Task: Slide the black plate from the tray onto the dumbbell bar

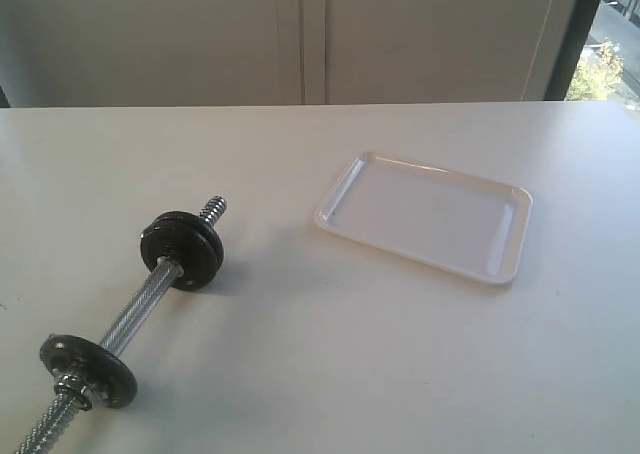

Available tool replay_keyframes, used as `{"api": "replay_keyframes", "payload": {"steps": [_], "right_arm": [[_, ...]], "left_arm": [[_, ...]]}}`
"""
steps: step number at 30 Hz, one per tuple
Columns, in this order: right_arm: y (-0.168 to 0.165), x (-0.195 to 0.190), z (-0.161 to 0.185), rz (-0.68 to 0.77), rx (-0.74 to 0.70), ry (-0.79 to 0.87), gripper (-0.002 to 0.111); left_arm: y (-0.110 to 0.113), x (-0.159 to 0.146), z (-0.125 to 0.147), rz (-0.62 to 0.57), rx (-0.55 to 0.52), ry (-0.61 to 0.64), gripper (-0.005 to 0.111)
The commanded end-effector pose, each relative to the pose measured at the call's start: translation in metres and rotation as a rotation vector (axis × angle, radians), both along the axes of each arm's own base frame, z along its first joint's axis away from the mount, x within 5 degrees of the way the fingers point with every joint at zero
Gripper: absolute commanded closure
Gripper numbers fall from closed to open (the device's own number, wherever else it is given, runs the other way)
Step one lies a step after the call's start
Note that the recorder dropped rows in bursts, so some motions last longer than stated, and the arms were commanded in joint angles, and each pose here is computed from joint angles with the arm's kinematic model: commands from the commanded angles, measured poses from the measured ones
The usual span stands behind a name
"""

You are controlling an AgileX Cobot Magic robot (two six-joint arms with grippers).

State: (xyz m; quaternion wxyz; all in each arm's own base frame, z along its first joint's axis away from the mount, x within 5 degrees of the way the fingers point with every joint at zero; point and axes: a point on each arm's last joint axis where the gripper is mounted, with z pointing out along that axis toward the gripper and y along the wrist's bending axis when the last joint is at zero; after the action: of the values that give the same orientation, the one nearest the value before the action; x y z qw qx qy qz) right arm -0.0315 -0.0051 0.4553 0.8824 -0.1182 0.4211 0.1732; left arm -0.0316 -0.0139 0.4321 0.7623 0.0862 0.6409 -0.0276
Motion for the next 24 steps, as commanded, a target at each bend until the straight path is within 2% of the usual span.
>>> {"api": "replay_keyframes", "payload": {"steps": [1,6,7,12,17,22,24], "right_arm": [[-0.005,0.008,-0.022,-0.099,0.022,-0.03,0.108],[-0.005,0.024,-0.05,-0.166,0.036,-0.011,0.108],[-0.005,0.032,-0.062,-0.189,0.043,0.007,0.108],[0.001,0.052,-0.095,-0.21,0.01,0.094,0.108],[0.004,0.058,-0.125,-0.204,-0.013,0.15,0.108],[0.007,0.067,-0.164,-0.214,-0.045,0.219,0.108],[0.01,0.071,-0.174,-0.25,-0.146,0.206,0.108]], "left_arm": [[0.002,0.006,-0.031,0.033,0.015,0.015,0.106],[0.002,0.021,-0.077,0.033,0.017,0.115,0.106],[0.002,0.027,-0.098,0.032,0.019,0.163,0.106],[0.002,0.047,-0.144,0.031,0.023,0.313,0.106],[0.002,0.055,-0.165,0.033,0.028,0.395,0.106],[0.002,0.056,-0.168,0.033,0.028,0.402,0.106],[0.002,0.057,-0.17,0.035,0.027,0.403,0.106]]}}
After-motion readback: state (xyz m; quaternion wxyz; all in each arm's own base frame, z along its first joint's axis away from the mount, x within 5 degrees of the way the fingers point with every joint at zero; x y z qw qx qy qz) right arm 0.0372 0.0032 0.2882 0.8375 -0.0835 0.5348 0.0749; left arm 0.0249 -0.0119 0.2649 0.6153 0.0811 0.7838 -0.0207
